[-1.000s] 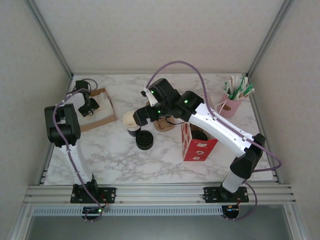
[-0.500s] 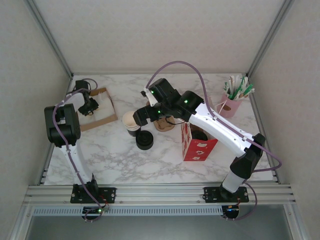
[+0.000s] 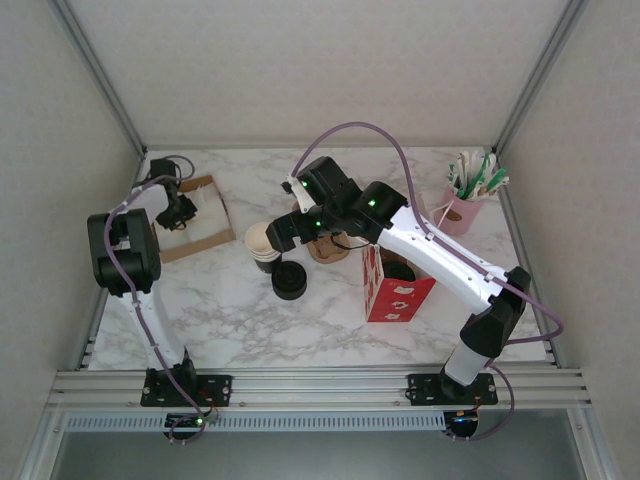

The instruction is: Pack the takeout coffee

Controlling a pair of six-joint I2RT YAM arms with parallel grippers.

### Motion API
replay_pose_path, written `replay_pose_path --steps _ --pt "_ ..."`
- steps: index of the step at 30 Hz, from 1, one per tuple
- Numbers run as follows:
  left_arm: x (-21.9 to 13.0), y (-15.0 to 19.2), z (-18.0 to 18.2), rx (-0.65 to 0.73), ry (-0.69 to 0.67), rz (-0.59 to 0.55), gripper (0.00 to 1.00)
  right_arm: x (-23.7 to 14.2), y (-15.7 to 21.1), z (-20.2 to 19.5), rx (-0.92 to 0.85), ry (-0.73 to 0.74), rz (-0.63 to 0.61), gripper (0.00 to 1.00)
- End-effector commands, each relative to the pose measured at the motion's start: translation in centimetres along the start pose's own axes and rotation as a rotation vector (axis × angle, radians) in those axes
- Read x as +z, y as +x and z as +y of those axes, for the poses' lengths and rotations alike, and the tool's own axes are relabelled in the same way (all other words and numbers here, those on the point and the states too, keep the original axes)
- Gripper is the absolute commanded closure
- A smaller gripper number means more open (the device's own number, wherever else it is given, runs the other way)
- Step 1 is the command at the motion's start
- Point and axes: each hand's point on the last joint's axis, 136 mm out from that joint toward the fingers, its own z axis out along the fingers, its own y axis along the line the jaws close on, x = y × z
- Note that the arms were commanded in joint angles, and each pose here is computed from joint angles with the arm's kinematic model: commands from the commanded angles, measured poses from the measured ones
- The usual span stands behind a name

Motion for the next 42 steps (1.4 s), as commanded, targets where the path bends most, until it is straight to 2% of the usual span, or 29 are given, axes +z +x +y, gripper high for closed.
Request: replay_pose_path --steps 1,12,15,17,23,27,30,37,42 --pt "-2.7 -1.4 -0.6 0.010 0.015 -0.039 0.77 -0.3 -0.2 1.0 -0.007 -0.030 -0.004 0.01" --pt "-3.5 -1.8 -0.7 0.010 0.017 -0.053 0.80 -0.2 -0.1 1.1 -0.003 -0.036 0.001 0.01" --pt "-4.1 -2.0 -0.8 0.009 0.023 -0.064 0.81 -0.2 -0.1 1.2 -0.005 -0.037 0.002 0.01" --pt "-4.6 -2.3 -0.8 0.010 0.028 -0.072 0.87 -0.3 -0.2 1.1 -0.003 -0.037 -0.002 0.01" --pt "-6.4 -3.0 -0.9 0.013 0.034 -0.103 0.87 -0.4 -0.1 1.4 -0.006 -0.042 -0.001 0.01" --pt "-7.5 -3.4 -1.0 0.012 0.042 -0.121 0.92 -0.4 0.0 1.6 -0.006 -0.044 0.001 0.01" --pt "-8.5 -3.7 -1.2 0.012 0.054 -0.141 1.00 -0.5 0.0 1.5 -0.005 -0.038 0.000 0.01" --pt "-13.0 -4.6 -2.8 0.015 0.159 -0.202 1.00 -1.4 -0.3 1.1 0.007 -0.010 -0.030 0.01" --pt "-18.7 -4.5 -5.7 0.039 0.317 -0.256 1.00 -3.2 -1.0 0.0 0.017 0.052 -0.086 0.01"
